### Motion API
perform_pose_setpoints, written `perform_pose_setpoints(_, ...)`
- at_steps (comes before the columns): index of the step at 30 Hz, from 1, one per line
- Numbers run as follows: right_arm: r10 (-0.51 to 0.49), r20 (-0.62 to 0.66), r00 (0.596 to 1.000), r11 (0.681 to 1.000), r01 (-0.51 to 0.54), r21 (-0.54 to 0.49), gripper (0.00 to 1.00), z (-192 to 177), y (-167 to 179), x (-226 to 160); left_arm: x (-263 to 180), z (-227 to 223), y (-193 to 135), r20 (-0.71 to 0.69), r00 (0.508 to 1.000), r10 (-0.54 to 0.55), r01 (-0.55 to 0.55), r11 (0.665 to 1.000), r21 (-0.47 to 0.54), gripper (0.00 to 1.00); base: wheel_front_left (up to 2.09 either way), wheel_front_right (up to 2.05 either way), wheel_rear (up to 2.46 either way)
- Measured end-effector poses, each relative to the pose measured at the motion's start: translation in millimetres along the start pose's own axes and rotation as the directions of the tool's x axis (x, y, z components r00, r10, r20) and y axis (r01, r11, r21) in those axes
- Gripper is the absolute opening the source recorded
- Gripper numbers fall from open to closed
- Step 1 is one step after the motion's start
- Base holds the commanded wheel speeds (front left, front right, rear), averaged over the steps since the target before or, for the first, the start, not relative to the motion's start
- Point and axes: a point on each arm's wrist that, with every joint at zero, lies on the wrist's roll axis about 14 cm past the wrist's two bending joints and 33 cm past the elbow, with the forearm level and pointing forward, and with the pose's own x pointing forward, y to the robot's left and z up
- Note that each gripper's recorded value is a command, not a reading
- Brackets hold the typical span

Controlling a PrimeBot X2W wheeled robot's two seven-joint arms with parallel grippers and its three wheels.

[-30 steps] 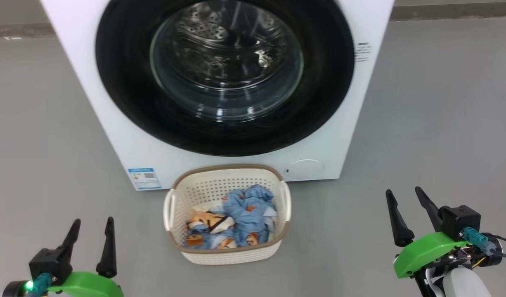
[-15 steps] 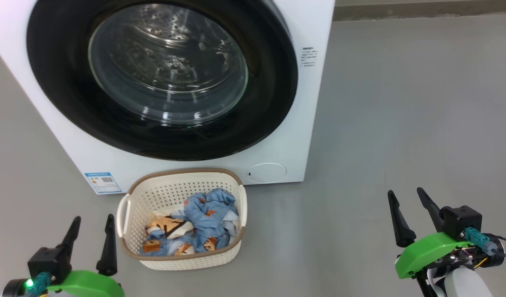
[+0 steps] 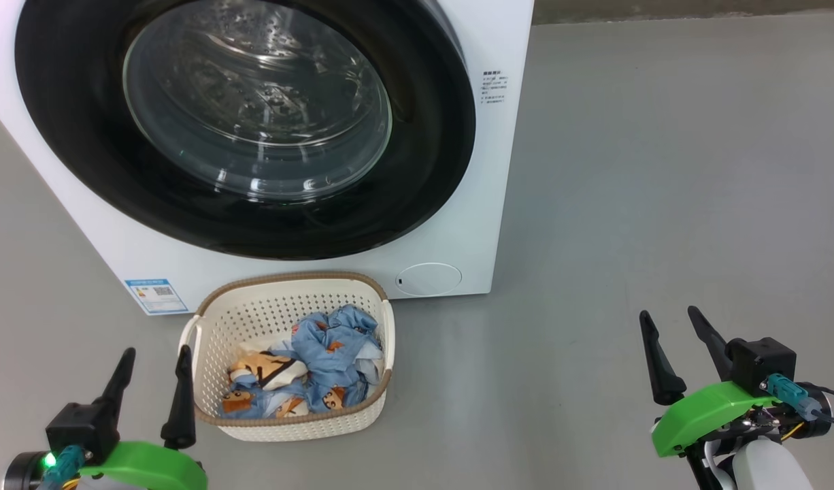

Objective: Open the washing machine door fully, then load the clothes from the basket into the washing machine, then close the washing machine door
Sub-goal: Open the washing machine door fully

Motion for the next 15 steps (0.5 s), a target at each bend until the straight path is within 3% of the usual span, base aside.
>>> perform_pose_setpoints(15, -0.005, 0.009, 1.0, 1.0, 0.005, 0.007, 1.0, 2.0, -1.6, 1.0, 2.5, 8.0, -5.5, 0.027, 0.999, -0.019, 0.019, 1.0, 0.001, 1.0, 0.0, 0.0, 0.0)
